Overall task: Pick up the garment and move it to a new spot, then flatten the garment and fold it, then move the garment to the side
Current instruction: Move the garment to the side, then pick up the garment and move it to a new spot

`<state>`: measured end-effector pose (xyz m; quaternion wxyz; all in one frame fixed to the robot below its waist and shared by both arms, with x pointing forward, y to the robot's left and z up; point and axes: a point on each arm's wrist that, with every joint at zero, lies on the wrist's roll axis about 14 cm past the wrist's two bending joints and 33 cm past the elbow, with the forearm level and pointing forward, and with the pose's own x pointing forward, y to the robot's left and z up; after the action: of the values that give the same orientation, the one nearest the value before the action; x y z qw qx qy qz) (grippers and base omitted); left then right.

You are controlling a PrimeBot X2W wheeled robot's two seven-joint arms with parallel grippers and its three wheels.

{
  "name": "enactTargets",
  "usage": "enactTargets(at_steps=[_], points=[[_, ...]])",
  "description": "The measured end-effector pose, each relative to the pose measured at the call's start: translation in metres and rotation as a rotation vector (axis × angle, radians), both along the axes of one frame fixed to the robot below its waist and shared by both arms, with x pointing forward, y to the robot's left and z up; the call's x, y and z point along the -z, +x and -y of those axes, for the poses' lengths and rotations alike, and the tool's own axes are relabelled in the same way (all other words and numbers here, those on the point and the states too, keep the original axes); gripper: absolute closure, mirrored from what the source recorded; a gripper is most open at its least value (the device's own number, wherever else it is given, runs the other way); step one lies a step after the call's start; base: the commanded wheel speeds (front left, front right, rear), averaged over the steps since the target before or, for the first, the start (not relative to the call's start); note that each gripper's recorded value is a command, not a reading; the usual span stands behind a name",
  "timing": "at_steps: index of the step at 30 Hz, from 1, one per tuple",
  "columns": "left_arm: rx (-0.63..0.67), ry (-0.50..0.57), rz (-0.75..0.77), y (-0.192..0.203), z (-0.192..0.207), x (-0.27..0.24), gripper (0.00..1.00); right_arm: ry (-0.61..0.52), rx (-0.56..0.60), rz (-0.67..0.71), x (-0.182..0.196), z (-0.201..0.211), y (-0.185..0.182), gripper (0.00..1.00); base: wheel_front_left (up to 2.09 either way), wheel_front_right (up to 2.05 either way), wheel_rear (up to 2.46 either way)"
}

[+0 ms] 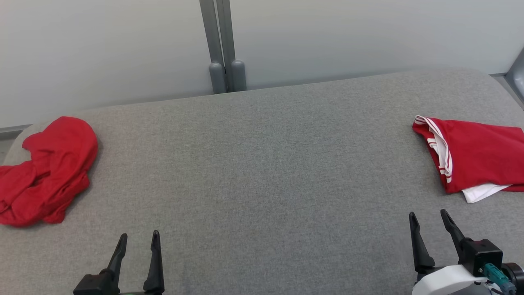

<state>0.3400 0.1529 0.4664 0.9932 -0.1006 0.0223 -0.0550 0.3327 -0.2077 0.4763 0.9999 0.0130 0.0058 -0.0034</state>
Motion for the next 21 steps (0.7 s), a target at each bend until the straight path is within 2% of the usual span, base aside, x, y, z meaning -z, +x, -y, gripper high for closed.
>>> enactTargets(at_steps=[11,15,21], points=[[-0.062,-0.004,0.024,-0.004,-0.017,-0.008,0.0,-0.002,-0.065,-0.003,0.001,-0.02,0.007,0.0,0.0,0.0,0.0],[-0.107,0.002,0.016,-0.014,-0.03,-0.005,0.0,0.011,-0.171,-0.024,0.007,-0.054,0.013,0.0,0.0,0.0,0.0],[-0.244,0.009,0.003,-0.039,-0.07,-0.002,0.0,0.026,-0.315,-0.024,0.007,-0.101,0.029,0.0,0.0,0.0,0.0]])
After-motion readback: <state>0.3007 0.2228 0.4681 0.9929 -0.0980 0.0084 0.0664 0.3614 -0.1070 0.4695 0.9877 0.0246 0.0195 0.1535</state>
